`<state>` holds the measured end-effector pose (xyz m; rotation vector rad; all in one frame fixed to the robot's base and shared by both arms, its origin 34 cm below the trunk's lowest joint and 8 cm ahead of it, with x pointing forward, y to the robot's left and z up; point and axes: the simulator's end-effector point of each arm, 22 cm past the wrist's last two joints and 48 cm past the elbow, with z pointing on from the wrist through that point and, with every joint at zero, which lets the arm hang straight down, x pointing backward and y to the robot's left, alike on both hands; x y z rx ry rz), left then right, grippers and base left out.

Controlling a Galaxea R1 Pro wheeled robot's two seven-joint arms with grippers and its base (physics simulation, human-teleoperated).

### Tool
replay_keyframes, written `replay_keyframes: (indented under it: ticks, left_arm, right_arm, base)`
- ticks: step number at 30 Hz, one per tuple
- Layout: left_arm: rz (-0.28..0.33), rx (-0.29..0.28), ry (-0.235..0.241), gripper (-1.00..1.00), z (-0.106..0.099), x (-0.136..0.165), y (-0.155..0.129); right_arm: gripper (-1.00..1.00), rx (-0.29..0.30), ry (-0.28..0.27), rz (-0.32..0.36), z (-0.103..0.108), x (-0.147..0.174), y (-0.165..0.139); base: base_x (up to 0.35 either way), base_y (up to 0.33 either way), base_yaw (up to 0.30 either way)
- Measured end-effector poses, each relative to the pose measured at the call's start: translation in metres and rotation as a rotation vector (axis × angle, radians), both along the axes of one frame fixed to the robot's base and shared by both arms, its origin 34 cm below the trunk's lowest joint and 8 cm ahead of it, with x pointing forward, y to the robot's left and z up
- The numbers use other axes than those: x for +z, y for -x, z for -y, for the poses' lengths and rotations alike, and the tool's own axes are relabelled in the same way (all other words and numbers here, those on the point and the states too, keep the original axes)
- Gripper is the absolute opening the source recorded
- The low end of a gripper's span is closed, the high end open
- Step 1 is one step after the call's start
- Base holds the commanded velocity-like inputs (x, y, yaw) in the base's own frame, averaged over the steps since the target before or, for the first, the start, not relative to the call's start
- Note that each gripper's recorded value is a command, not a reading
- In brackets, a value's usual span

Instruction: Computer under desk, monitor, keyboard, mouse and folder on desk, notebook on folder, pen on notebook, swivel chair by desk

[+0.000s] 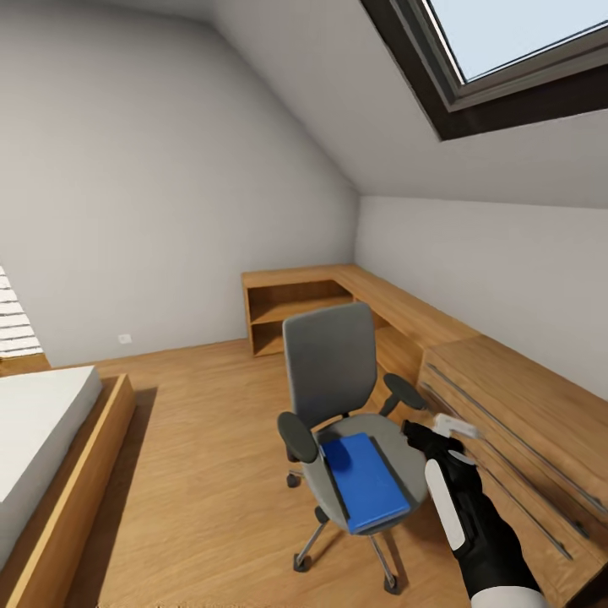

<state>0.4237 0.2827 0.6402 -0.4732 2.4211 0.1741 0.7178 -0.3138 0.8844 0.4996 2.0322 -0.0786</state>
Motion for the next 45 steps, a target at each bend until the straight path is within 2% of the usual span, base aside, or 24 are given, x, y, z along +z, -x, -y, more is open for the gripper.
replay_keyframes:
  ticks: [17, 21, 22, 29, 35, 36, 45]
  left_arm:
    - [-0.006, 0.0, 0.002, 1.0, 0.0, -0.002, 0.002]
    - [-0.006, 0.0, 0.002, 1.0, 0.0, -0.002, 0.002]
    - [-0.006, 0.0, 0.002, 1.0, 0.0, -0.002, 0.002]
    - [-0.007, -0.001, 0.002, 1.0, 0.0, -0.002, 0.002]
    - [-0.006, -0.001, 0.001, 1.0, 0.0, -0.002, 0.002]
    - [-0.005, -0.001, 0.001, 1.0, 0.0, -0.002, 0.001]
    - [-0.005, -0.001, -0.001, 1.0, -0.001, -0.002, 0.001]
  right_arm:
    - [1.0, 0.023, 0.021, -0.02, -0.006, -0.009, 0.0]
    - [1.0, 0.064, 0.036, -0.048, -0.022, -0.021, 0.001]
    - [1.0, 0.089, 0.047, -0.056, -0.032, -0.025, 0.001]
    - [1.0, 0.144, 0.072, -0.052, -0.055, -0.025, -0.001]
    - [1.0, 0.151, 0.076, -0.045, -0.058, -0.022, -0.002]
    - [1.0, 0.148, 0.078, -0.026, -0.057, -0.014, -0.004]
    - [1.0, 0.142, 0.08, -0.007, -0.056, -0.01, -0.006]
  base:
    - [0.0, 0.0, 0.039]
    - [0.0, 0.0, 0.002]
    - [0.0, 0.0, 0.0]
    - [0.0, 0.0, 0.0]
    - [0.0, 0.0, 0.014]
    - [0.0, 0.0, 0.114]
    - [0.0, -0.128, 0.234]
